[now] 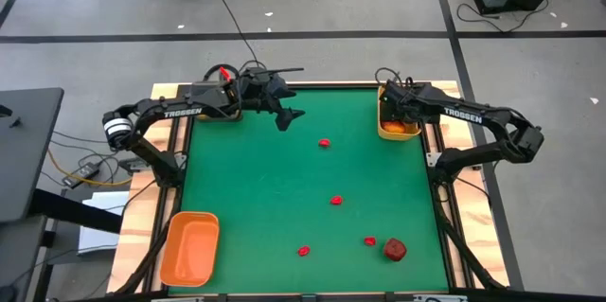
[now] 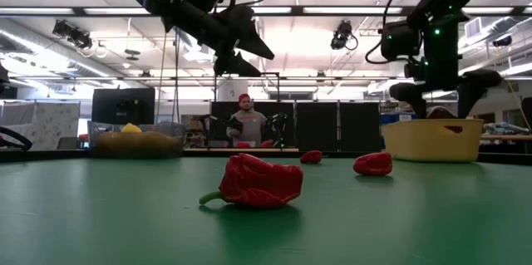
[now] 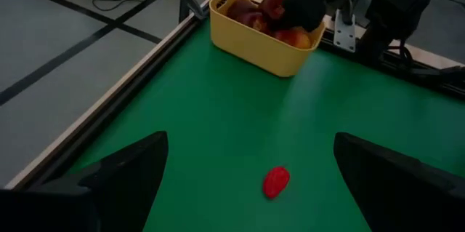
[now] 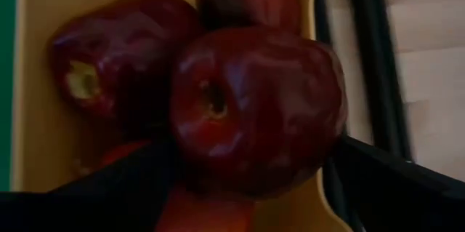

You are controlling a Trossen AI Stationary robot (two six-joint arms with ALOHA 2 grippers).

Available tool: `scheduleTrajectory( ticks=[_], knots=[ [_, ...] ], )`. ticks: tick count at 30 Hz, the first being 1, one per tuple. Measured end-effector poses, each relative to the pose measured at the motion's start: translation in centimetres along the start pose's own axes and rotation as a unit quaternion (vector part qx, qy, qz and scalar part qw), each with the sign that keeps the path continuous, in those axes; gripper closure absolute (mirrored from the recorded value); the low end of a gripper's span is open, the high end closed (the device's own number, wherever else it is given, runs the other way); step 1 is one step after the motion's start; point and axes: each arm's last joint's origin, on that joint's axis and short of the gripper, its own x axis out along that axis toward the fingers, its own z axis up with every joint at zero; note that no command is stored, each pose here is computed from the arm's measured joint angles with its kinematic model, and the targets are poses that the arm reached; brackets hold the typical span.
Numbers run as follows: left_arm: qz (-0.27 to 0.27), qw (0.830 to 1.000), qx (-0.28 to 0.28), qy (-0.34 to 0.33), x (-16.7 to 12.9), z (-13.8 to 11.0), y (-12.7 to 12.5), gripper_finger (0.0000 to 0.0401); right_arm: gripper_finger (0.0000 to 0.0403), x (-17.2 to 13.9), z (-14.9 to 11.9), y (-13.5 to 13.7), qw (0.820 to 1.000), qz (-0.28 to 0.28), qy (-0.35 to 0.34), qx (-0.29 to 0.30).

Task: Sort produce into baskets
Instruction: Put the left red apple into the yellow bin, then put the red apple into the yellow bin

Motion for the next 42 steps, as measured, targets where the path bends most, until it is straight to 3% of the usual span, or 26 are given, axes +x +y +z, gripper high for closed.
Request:
scheduleTrajectory(
  ticks=[8,16,22,32,35,39,42],
  knots=[
    [-0.001,1.000,-0.005,0.000,0.0,0.0,0.0,0.0002,0.0009,-2.4,1.3,0.5,0.998,0.057,-0.006,-0.009],
    [-0.024,0.999,-0.034,0.002,0.1,0.0,-0.4,0.0002,0.0010,-6.8,2.4,0.1,0.985,0.173,-0.018,-0.004],
    [-0.041,0.999,-0.025,0.003,0.3,-0.1,-1.9,0.0002,0.0009,-8.8,0.6,0.7,0.956,0.273,0.043,-0.098],
    [-0.062,0.997,0.028,-0.029,0.8,-0.2,-6.2,0.0002,0.0009,-11.8,-4.8,1.8,0.911,0.334,0.089,-0.226],
    [-0.067,0.997,0.015,-0.032,0.7,-0.5,-8.6,0.0002,0.0009,-12.6,-6.6,2.0,0.882,0.353,0.089,-0.300],
    [-0.088,0.995,0.023,-0.042,0.3,-1.3,-12.7,0.0006,0.0009,-13.7,-9.3,2.0,0.809,0.384,0.086,-0.436],
    [-0.071,0.996,0.024,-0.054,-0.2,-1.9,-15.2,0.0008,0.0009,-14.6,-11.2,1.9,0.759,0.408,0.096,-0.498]
  ],
)
